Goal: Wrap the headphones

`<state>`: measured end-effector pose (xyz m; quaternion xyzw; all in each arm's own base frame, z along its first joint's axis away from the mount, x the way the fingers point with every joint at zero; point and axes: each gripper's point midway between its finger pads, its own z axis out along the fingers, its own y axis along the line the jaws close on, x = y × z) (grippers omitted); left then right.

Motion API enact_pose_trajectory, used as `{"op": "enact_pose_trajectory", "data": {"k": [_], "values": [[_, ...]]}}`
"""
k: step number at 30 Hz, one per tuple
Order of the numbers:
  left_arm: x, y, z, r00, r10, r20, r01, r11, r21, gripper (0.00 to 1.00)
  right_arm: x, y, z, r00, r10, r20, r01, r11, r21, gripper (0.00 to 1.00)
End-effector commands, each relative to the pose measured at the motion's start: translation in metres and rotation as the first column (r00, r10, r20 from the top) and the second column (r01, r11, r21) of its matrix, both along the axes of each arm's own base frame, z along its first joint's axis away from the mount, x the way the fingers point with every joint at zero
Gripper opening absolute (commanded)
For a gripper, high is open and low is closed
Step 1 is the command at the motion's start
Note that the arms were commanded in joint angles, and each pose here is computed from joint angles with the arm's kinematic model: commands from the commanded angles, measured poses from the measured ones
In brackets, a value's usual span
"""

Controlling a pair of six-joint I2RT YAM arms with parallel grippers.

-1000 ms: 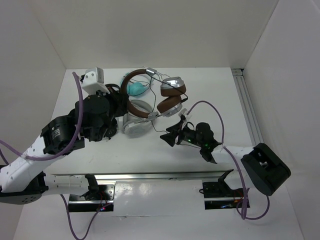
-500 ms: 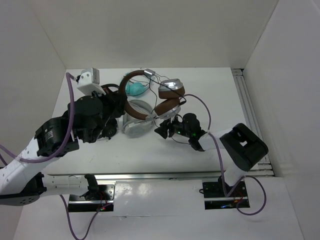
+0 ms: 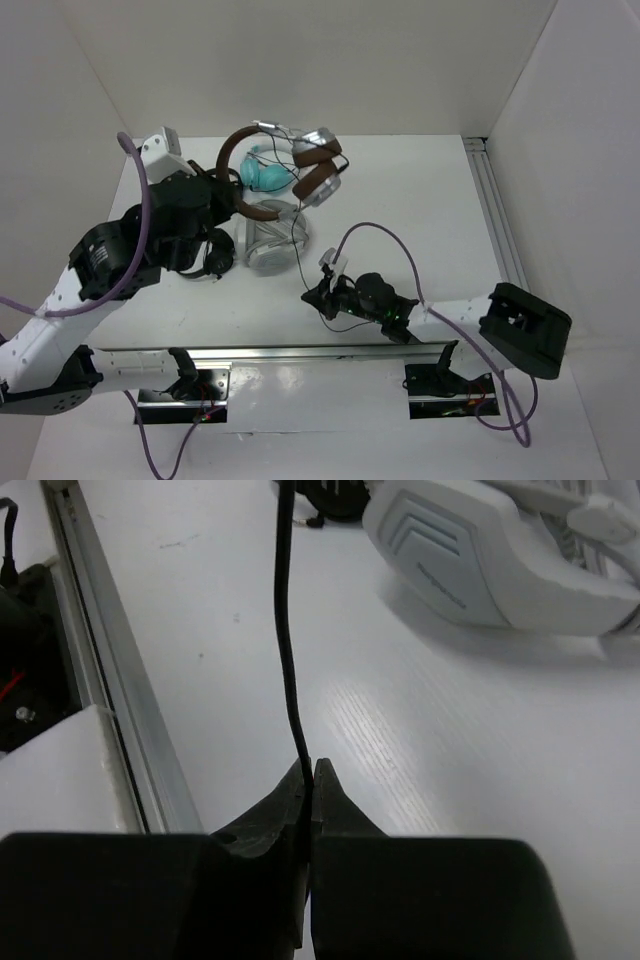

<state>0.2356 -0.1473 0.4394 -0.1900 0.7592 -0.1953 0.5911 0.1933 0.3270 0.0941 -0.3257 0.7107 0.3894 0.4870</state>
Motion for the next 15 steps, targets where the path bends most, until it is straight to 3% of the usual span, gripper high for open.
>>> {"op": "enact_pose_trajectory", "data": {"k": [1, 3, 9, 15], "values": [[0.015, 0.006, 0.009, 0.995, 0.094, -0.032, -0.098, 0.984, -0.152, 0.0, -0.002, 0.005, 0.029, 0.989, -0.13, 0.074, 0.131, 0.991, -0.017, 0.0], [0.031, 0.009, 0.003, 0.989, 0.136, -0.055, -0.142, 0.981, -0.134, 0.0, -0.007, 0.007, 0.049, 0.979, -0.177, 0.103, 0.177, 0.984, 0.003, 0.0], [0.069, 0.04, -0.021, 0.956, 0.262, -0.135, -0.274, 0.958, -0.081, 0.0, -0.059, 0.025, 0.064, 0.981, -0.14, 0.131, 0.152, 0.984, -0.088, 0.0], [0.089, 0.07, -0.061, 0.898, 0.399, -0.187, -0.401, 0.916, 0.031, 0.0, -0.124, 0.055, 0.103, 0.985, 0.036, 0.17, -0.02, 0.995, -0.095, 0.0]]}}
